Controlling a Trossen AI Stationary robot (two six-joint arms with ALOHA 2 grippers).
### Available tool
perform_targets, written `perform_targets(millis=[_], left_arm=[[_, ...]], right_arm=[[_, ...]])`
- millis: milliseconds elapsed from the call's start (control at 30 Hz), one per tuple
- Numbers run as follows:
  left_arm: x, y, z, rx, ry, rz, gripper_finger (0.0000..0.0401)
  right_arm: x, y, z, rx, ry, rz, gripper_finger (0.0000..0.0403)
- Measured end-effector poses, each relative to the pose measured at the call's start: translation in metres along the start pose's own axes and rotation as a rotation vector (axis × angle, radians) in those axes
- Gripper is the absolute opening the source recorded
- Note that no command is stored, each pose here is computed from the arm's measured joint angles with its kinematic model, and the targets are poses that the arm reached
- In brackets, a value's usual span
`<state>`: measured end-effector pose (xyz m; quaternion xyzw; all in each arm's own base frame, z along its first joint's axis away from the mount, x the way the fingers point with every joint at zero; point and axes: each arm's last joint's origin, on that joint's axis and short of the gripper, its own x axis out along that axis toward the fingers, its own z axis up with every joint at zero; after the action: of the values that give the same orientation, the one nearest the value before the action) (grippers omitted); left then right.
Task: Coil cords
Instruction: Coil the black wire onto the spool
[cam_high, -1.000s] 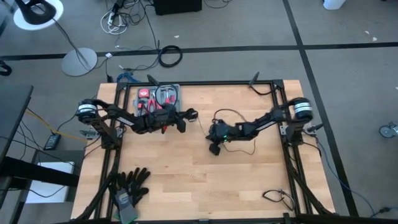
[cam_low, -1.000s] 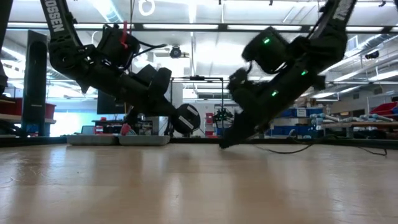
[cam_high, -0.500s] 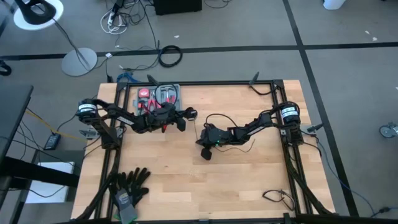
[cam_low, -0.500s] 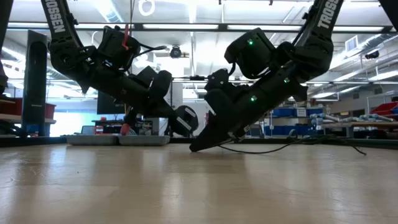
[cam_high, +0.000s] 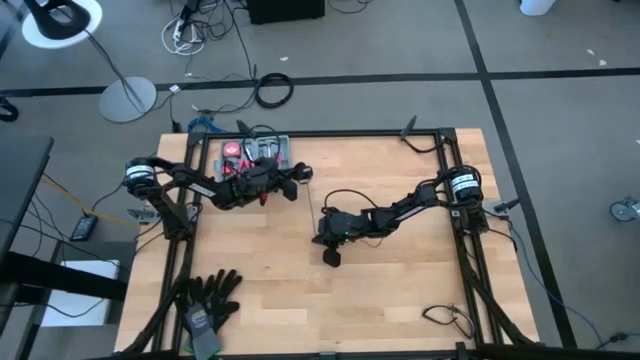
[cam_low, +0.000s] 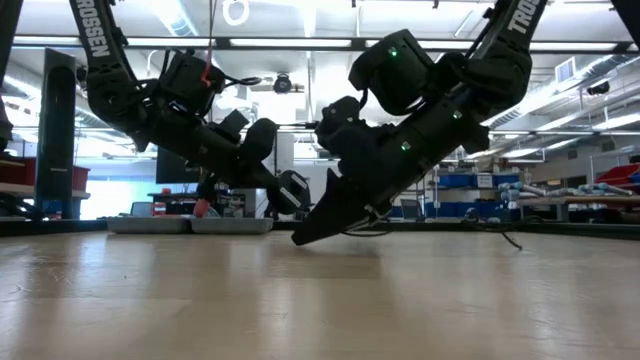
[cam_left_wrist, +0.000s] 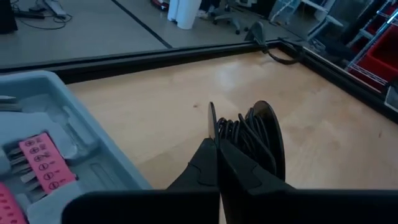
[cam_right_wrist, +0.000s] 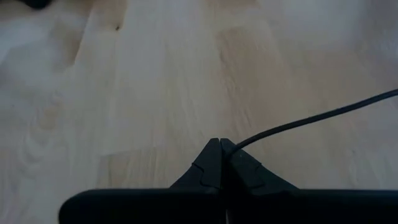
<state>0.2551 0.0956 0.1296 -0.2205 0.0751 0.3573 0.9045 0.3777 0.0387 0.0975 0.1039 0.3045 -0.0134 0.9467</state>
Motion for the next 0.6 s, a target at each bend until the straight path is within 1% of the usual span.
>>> perform_targets(millis=[167, 300, 400, 500, 600], left_arm=[[0.000, -0.001, 0.000, -0.019, 0.015, -0.028, 0.0000], [0.000, -0.002, -0.001, -0.016, 0.026, -0.046, 0.0000], [-0.001, -0.002, -0.003, -0.009, 0.042, -0.046, 0.0000], [-0.001, -0.001, -0.006, 0.001, 0.074, -0.038, 0.0000], [-0.001, -0.002, -0.008, 0.007, 0.110, -0.069, 0.0000]], right_arm=[[0.000, -0.001, 0.001, -0.025, -0.007, -0.001, 0.0000], [0.000, -0.004, 0.009, -0.052, -0.071, 0.009, 0.0000], [0.000, -0.006, 0.020, -0.072, -0.107, 0.025, 0.0000], [0.002, -0.007, 0.035, -0.129, -0.143, 0.048, 0.0000], [0.003, -0.012, 0.051, -0.180, -0.161, 0.044, 0.0000]])
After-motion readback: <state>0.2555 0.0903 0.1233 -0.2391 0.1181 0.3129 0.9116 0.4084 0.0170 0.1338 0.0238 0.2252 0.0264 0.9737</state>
